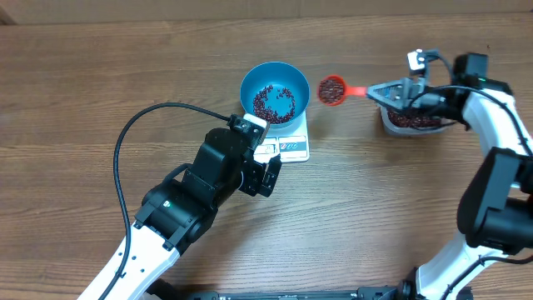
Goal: Scoop item into bowl and weigh 150g on scale
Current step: 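Carry the filled scoop left over the teal bowl with the right gripper, then tilt the red scoop to pour beans into the teal bowl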
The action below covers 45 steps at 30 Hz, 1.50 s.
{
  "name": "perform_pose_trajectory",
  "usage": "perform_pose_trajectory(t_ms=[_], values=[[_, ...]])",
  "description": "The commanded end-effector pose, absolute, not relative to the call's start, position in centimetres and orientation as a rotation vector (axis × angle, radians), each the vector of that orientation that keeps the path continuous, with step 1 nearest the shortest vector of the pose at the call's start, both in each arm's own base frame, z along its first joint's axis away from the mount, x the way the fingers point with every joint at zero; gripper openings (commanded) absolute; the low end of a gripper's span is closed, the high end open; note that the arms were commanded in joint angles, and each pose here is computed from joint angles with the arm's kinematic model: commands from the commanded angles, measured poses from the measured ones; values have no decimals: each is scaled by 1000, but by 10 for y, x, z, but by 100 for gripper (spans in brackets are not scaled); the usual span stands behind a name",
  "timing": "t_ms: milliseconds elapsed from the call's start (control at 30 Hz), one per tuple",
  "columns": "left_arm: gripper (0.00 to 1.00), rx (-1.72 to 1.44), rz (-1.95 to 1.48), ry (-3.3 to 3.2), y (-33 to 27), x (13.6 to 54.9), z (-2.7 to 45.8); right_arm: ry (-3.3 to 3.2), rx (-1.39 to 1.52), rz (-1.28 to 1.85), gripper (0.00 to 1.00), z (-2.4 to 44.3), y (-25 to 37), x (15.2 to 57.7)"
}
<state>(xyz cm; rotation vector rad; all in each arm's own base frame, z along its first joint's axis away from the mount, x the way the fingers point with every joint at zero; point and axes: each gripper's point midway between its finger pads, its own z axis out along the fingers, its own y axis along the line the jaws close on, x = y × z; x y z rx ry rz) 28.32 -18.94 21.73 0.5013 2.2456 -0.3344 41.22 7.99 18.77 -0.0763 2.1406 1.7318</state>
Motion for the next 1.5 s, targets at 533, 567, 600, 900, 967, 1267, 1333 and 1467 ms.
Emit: perform_pose_trajectory(t_ms=[533,567,600,900,967,1267,1333,1467], values=[[99,520,-334,2235,-190,284,217,2152,-457,1444,4,190,174,436],[100,520,-334,2236,-190,284,216,2151,-490,1393,4,187,177,438],[100,520,-334,2236,-190,284,216,2145,-525,1354,4,184,179,439],[99,519,-330,2236,-189,284,216,2029,-843,1078,4,171,192,442],[100,519,-330,2236,-189,284,216,1988,-910,1029,4,169,193,442],[99,519,-329,2236,-189,284,216,1828,-1038,910,4,184,194,452],[100,519,-329,2236,-189,284,216,1796,-1046,889,4,189,195,456],[99,519,-329,2236,-189,284,216,1684,-1150,813,4,193,196,456]])
